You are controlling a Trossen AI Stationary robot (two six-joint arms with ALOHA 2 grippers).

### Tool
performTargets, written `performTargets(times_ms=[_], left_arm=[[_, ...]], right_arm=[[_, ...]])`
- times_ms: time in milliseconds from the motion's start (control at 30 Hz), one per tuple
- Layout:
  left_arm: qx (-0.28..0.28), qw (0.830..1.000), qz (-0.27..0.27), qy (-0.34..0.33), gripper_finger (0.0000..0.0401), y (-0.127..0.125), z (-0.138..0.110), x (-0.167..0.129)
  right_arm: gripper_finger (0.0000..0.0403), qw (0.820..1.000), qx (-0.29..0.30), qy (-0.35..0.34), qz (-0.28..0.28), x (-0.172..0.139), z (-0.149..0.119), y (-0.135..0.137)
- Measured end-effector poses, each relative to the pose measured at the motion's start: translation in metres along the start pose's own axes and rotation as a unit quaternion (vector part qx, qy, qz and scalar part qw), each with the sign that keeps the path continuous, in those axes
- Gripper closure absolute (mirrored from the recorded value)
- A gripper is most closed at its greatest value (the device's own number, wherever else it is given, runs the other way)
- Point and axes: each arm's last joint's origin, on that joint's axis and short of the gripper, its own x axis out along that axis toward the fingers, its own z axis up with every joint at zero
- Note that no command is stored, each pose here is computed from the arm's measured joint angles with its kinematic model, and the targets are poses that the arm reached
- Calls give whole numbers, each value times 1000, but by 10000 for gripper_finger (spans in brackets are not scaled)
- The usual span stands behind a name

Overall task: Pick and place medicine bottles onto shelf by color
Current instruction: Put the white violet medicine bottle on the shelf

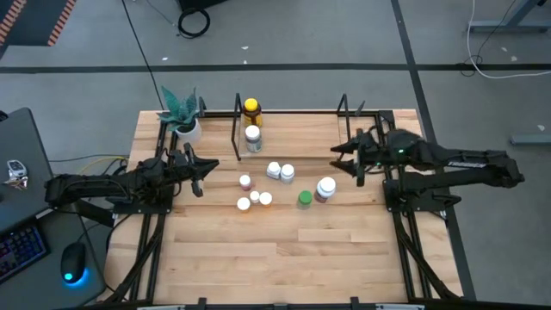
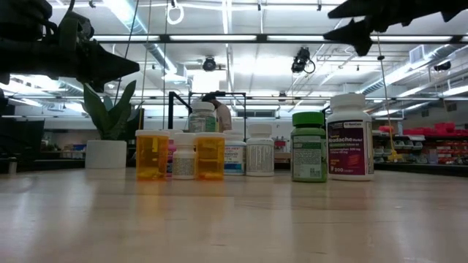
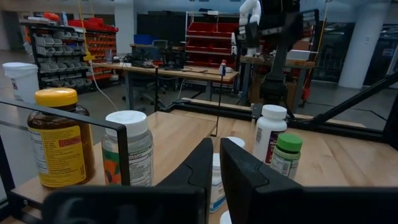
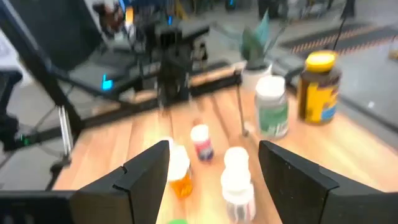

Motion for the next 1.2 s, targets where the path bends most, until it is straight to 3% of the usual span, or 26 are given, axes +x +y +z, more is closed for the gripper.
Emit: performTargets(times_ms=[233, 433, 700, 867, 1200], left_arm=[[0, 1000, 0, 0, 372, 0, 0, 0], [0, 1000, 0, 0, 362, 0, 0, 0], [0, 1000, 0, 0, 370, 0, 0, 0], [0, 1000, 0, 0, 372, 0, 0, 0], [0, 1000, 0, 0, 363, 0, 0, 0]], right_arm=[[148, 997, -4, 82, 5, 26, -2, 8], [145, 979, -21, 199, -41, 48, 0, 20], [94, 935, -19, 343, -85, 72, 8, 29], [58, 900, -25, 425, -89, 87, -1, 32], [59, 843, -40, 527, -102, 112, -21, 30]])
